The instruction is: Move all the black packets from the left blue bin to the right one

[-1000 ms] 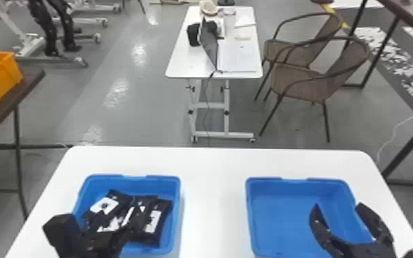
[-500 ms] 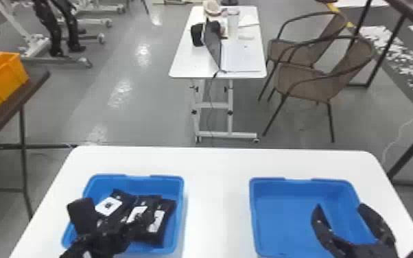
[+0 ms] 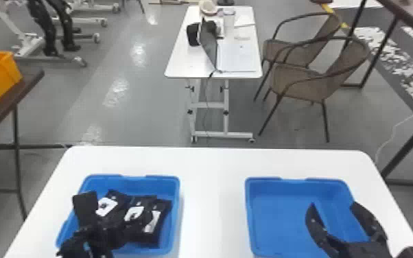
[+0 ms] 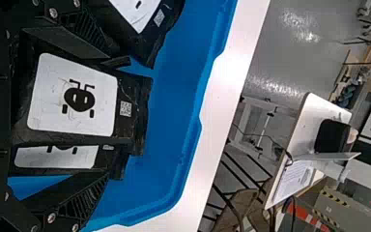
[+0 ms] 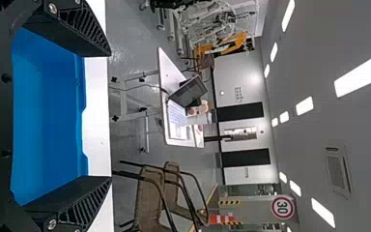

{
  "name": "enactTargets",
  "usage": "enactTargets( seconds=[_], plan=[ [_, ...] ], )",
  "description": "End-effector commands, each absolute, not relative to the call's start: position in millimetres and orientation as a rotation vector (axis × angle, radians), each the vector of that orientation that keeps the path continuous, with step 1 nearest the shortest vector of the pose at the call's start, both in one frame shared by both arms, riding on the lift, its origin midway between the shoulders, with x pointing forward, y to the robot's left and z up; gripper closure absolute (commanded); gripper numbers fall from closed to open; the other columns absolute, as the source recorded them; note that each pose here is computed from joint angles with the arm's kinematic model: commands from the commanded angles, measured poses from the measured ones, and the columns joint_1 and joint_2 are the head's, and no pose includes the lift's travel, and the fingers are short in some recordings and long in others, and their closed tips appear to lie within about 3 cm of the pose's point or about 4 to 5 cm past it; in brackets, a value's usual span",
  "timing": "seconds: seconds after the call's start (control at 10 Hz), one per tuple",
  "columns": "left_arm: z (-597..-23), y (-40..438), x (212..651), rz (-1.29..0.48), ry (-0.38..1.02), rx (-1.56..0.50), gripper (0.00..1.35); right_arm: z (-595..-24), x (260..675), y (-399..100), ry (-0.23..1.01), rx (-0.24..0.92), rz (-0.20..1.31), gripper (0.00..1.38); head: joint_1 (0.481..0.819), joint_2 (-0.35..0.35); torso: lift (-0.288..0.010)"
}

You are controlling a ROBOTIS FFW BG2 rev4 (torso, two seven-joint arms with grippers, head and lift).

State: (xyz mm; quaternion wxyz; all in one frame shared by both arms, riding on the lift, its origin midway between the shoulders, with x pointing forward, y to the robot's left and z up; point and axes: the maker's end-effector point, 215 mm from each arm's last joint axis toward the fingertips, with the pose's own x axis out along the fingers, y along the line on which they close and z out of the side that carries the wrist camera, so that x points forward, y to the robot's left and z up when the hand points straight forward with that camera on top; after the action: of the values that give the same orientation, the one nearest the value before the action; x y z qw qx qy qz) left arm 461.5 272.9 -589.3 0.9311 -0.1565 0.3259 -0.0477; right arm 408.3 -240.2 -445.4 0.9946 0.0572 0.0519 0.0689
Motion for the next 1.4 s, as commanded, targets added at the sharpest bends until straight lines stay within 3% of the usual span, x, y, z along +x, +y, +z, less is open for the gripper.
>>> enactTargets(
  seconds=[0.0,0.1,0.2,0.3,0.5,0.6,0.9,1.3],
  plan=[
    [-603.0,263.8,461.1,-0.123,0.697,-0.341,0.18,-446.7,407.8,-240.3,0.106,0.121,0.137,0.10,0.695,0.044,0.000],
    [-607.3,259.9,463.6,-0.145,0.708,-0.328,0.21,-446.0,408.9,-240.3,0.103,0.125,0.137,0.10,0.695,0.033,0.000],
    [-607.4,259.6,465.7,-0.145,0.708,-0.327,0.38,-446.6,409.1,-240.1,0.104,0.130,0.138,0.10,0.695,0.027,0.000],
    [-604.7,259.0,467.7,-0.146,0.697,-0.338,0.72,-447.8,408.8,-240.2,0.107,0.132,0.138,0.10,0.695,0.024,0.000],
    [-601.4,259.5,466.2,-0.172,0.690,-0.384,0.83,-450.5,407.6,-240.7,0.113,0.140,0.135,0.10,0.695,0.022,0.000],
    [-597.9,259.5,467.4,-0.185,0.679,-0.394,1.13,-449.9,408.2,-240.7,0.111,0.140,0.135,0.10,0.695,0.021,0.000],
    [-583.3,255.0,467.4,-0.239,0.623,-0.395,1.17,-449.3,409.8,-239.5,0.109,0.144,0.138,0.10,0.695,0.024,0.000],
    [-472.0,216.4,483.6,-0.424,0.484,-0.252,1.17,-433.9,419.8,-238.5,0.071,0.182,0.140,0.09,0.695,0.002,0.000]
  ],
)
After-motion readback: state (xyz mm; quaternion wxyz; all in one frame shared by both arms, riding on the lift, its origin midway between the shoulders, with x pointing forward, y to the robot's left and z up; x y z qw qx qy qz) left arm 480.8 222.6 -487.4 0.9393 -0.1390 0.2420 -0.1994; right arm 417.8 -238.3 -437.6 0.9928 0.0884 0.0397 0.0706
